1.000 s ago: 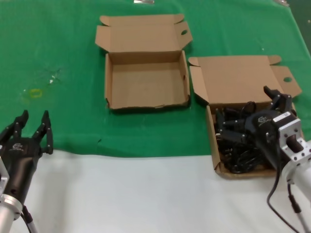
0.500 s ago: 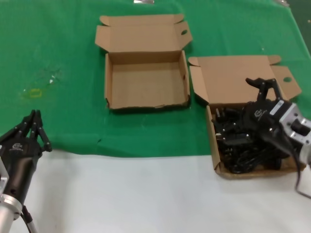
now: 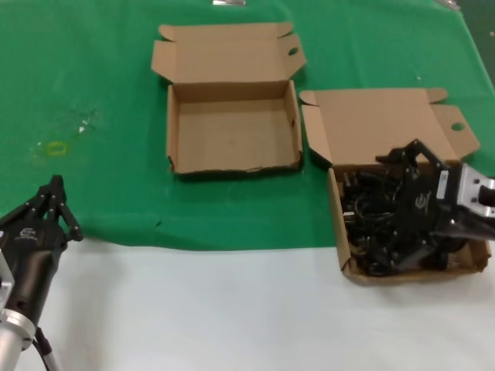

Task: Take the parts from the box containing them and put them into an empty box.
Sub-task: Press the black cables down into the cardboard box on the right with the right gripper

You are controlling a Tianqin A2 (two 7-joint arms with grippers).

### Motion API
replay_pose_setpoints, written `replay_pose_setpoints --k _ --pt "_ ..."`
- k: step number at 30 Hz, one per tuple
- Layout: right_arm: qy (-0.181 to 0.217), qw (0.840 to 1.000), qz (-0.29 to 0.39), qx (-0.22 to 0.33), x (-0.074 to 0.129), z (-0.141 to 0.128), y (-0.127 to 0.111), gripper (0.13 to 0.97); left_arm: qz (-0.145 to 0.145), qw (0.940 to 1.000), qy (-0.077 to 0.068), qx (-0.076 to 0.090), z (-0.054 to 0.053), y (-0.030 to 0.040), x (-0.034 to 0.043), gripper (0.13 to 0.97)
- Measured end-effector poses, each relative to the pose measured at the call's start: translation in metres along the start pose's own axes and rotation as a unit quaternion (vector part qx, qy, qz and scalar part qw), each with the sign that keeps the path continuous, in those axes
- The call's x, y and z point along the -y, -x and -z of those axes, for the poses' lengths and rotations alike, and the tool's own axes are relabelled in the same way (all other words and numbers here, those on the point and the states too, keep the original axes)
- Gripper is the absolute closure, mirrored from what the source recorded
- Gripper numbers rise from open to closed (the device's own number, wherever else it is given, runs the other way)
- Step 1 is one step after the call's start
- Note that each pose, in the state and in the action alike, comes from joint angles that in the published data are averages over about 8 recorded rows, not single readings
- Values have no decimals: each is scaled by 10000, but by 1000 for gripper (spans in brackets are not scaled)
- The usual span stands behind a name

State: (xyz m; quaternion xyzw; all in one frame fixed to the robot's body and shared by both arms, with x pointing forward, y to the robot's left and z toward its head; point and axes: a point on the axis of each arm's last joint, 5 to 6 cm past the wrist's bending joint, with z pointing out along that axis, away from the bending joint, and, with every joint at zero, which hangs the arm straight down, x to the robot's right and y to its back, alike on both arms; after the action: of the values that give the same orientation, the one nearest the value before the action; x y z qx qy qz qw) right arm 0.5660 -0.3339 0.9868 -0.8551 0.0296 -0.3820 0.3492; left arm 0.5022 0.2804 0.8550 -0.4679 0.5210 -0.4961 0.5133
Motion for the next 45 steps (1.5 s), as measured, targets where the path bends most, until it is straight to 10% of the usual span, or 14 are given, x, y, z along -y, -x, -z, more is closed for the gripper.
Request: replay_pose_setpoints --k 15,45 --pt "788 9768 1426 1389 -2 20 -607 130 0 10000 0 0 0 0 0 953" --pt "1188 9604 2081 1421 -320 -413 -876 209 0 10000 0 0 0 0 0 953"
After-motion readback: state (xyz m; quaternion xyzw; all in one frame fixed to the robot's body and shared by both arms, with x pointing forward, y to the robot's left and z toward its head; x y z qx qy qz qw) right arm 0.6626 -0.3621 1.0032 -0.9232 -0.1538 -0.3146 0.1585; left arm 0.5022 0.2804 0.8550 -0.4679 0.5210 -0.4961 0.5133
